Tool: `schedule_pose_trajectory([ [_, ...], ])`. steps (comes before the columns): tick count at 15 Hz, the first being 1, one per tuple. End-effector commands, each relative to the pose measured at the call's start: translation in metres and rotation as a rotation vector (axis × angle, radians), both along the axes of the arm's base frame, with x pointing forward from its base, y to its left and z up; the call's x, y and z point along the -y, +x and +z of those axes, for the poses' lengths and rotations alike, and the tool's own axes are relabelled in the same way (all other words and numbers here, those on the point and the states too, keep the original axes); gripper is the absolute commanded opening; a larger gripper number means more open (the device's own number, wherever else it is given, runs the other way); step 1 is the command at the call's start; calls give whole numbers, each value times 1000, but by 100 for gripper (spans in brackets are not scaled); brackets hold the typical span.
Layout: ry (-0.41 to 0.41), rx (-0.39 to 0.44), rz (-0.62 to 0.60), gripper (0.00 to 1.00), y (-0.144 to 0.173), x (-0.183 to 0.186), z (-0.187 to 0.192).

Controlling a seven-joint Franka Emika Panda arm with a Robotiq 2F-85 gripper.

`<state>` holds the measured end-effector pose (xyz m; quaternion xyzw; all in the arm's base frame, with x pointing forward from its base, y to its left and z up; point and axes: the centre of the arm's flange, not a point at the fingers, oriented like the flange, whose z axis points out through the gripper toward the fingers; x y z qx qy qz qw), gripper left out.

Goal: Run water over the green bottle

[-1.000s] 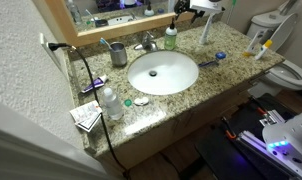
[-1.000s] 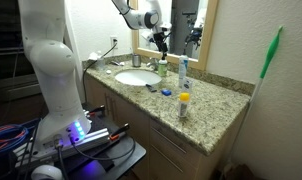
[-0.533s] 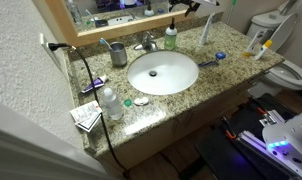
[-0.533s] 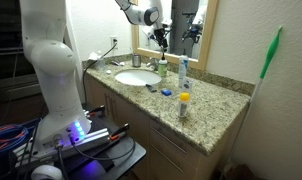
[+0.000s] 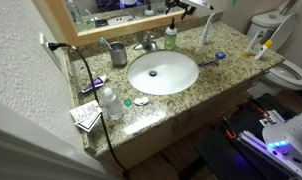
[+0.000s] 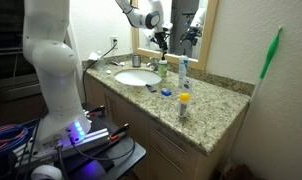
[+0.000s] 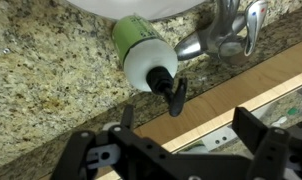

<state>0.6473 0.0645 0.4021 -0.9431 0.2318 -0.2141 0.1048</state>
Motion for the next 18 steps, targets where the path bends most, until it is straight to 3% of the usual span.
schedule_pose_trajectory([
  [1,7,-20,-34,100,21,1,-14],
  [3,14,-33,-43,94,24,4,-20],
  [4,24,-35,-41,74,26,5,-23],
  [12,43,-57,-62,17,33,5,-30],
  [13,43,-67,-61,43,32,6,-29],
  [14,40,-75,-64,57,32,7,-28],
  [15,35,-82,-68,58,31,8,-27],
  [18,26,-100,-49,79,28,14,-22],
])
